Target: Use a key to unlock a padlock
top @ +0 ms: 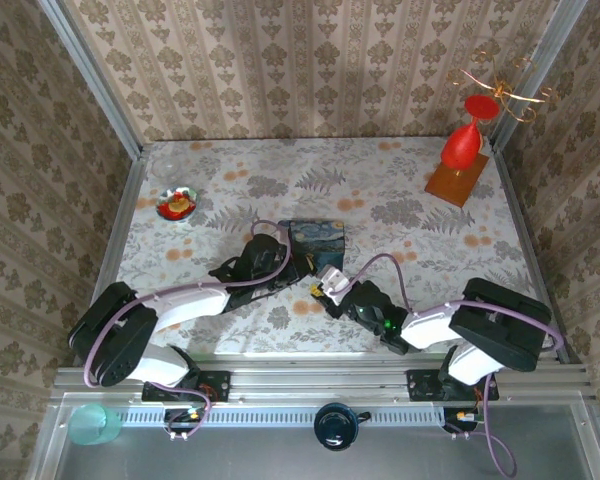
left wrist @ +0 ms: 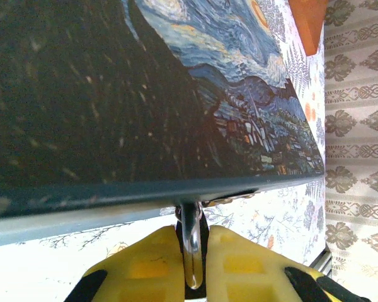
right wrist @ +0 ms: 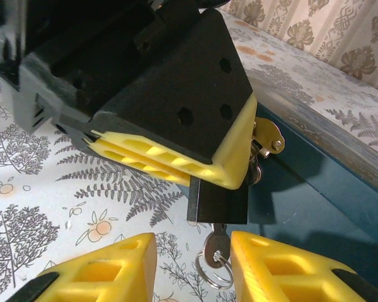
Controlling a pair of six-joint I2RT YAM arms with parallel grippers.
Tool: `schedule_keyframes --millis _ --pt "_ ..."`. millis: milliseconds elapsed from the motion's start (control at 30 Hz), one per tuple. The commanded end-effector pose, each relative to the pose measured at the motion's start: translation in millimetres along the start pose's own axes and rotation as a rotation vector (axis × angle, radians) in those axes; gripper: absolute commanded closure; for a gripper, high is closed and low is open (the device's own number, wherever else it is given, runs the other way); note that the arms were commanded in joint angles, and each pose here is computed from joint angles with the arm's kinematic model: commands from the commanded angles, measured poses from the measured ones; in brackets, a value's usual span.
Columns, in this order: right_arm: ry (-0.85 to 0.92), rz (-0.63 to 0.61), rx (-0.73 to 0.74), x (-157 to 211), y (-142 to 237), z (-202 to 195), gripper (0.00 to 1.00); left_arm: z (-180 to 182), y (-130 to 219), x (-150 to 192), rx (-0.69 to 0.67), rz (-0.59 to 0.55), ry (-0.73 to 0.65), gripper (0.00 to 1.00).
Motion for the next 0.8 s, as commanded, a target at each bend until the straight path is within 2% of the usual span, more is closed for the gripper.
schedule_keyframes --millis 0,333,767 --pt "0.01 -0.049 0.076 -10.1 -5.4 -5.8 0.63 -13.9 8.7 -3.8 0.079 -0.009 -0.021 1.0" --pt "0.002 -0.014 0.148 -1.5 -11.7 -7.2 0.65 -13.5 13.0 -3.3 0.078 -0.012 -0.024 1.0" --pt "-0.012 -0.001 0.141 -0.9 -21.2 -2.1 0.76 -13.7 13.7 -1.6 0.075 -0.012 -0.028 1.0"
Point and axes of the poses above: each hand's point on the last joint's axis, 136 mm out from that joint toward the fingers, its own y axis back along the fingers, its own z axis along the line the jaws close on, x = y × z, the point moved 7 cm from there along y, back along the fingers, and after that the axes turned 12 degrees about y, right-handed, at the moved point
